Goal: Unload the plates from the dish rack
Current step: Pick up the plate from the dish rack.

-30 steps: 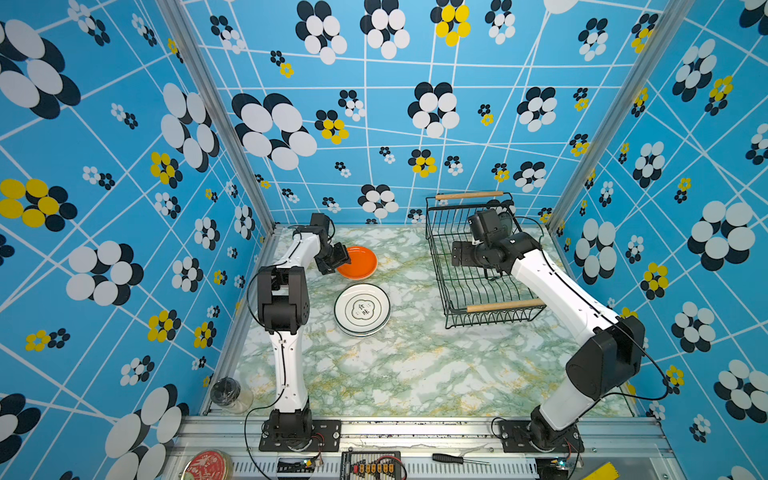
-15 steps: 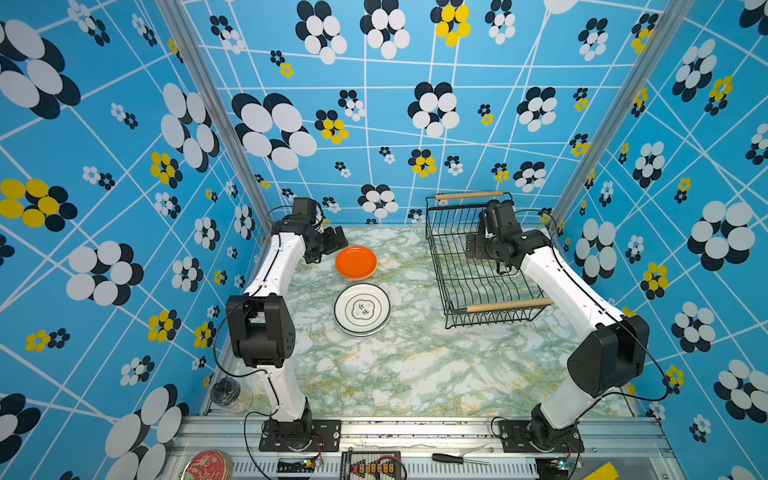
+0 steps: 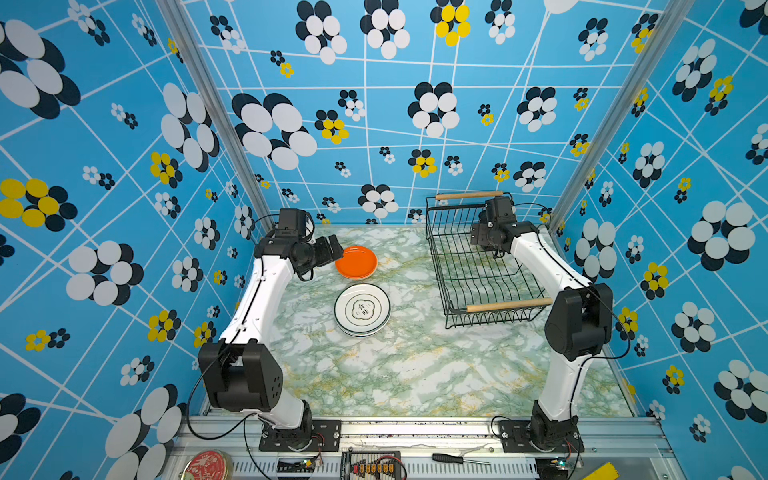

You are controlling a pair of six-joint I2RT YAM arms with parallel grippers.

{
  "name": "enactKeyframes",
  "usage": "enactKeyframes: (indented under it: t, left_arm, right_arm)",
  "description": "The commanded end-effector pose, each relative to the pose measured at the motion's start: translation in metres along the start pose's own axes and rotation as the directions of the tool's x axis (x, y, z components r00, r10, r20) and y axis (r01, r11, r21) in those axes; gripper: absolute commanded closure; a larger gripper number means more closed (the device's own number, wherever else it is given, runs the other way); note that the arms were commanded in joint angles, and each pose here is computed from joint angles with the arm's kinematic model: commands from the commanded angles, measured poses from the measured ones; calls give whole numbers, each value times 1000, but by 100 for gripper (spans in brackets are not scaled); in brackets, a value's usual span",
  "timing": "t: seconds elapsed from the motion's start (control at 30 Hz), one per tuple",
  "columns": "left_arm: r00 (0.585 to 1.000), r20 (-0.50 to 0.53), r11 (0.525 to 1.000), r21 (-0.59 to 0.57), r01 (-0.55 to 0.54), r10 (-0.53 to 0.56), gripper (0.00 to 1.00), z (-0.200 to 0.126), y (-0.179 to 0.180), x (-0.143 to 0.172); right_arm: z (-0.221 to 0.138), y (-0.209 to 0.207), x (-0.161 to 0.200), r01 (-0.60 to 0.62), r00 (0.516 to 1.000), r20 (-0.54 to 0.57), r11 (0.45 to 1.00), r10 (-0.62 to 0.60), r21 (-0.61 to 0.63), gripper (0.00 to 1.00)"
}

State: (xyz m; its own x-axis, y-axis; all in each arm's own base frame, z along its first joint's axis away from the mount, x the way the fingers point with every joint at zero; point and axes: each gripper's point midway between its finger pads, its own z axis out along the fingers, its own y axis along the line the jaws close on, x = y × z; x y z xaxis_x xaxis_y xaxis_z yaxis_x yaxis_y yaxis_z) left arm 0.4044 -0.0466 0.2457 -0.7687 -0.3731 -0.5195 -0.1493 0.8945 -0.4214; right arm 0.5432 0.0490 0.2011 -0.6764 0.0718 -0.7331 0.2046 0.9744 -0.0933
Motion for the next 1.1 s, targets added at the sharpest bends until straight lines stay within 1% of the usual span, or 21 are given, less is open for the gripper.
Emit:
enactKeyframes:
  t: [0.0,0.1,0.17,0.27,0.3,0.37,0.43,0.53,0.73,0.77,0.8,0.87,0.93,1.07]
  left_arm:
    - [999,24,999,-29,26,-25,1,-16,6,8]
    - [997,40,998,1,67,-67,1,-17,3,16]
    - [997,56,998,26,56,-58,1,-17,-3,21]
    - [995,85,999,0,50,-49,1,-19,-2,26]
    - [994,88,998,0,58,-58,1,-20,-2,27]
    - [993,80,996,4,87,-88,1,-20,-2,31]
    - [993,67,995,29,91,-93,1,-21,-6,33]
    - [993,74,996,33,86,-88,1,-22,-6,33]
    - [996,86,999,37,25,-28,1,-28,-3,32]
    - [997,77,999,49,8,-12,1,-27,-4,33]
    - [998,65,998,67,-9,4,1,-26,-6,35]
    - [999,50,997,69,-25,21,1,-24,-6,37]
    - [999,39,996,75,-40,37,1,-23,-7,39]
    - [998,32,998,39,-51,49,1,-25,-1,40]
  right_arm:
    - [7,-2,-17,-19,999,28,1000,19,-14,1]
    - [17,2,-23,-31,999,14,998,31,-53,1]
    - [23,3,-28,-24,1000,14,999,25,-47,1]
    - [29,4,-36,-16,1000,10,999,16,-45,1]
    - [37,5,-33,-14,1000,-3,999,13,-45,2]
    - [44,6,-34,-16,1000,-10,999,15,-48,4]
    - [51,6,-33,-31,999,-21,998,30,-61,6]
    - [60,3,-32,-50,998,-38,996,47,-68,7]
    - [69,5,-28,-42,998,-46,997,39,-69,8]
    - [74,-11,-29,-60,997,-51,997,57,-51,8]
    - [78,-14,-28,-65,996,-57,997,62,-50,9]
    - [83,-15,-25,-64,996,-71,997,60,-52,11]
    - [88,-15,-22,-60,995,-81,997,55,-53,16]
    - [94,-15,-23,-49,995,-86,997,43,-61,23]
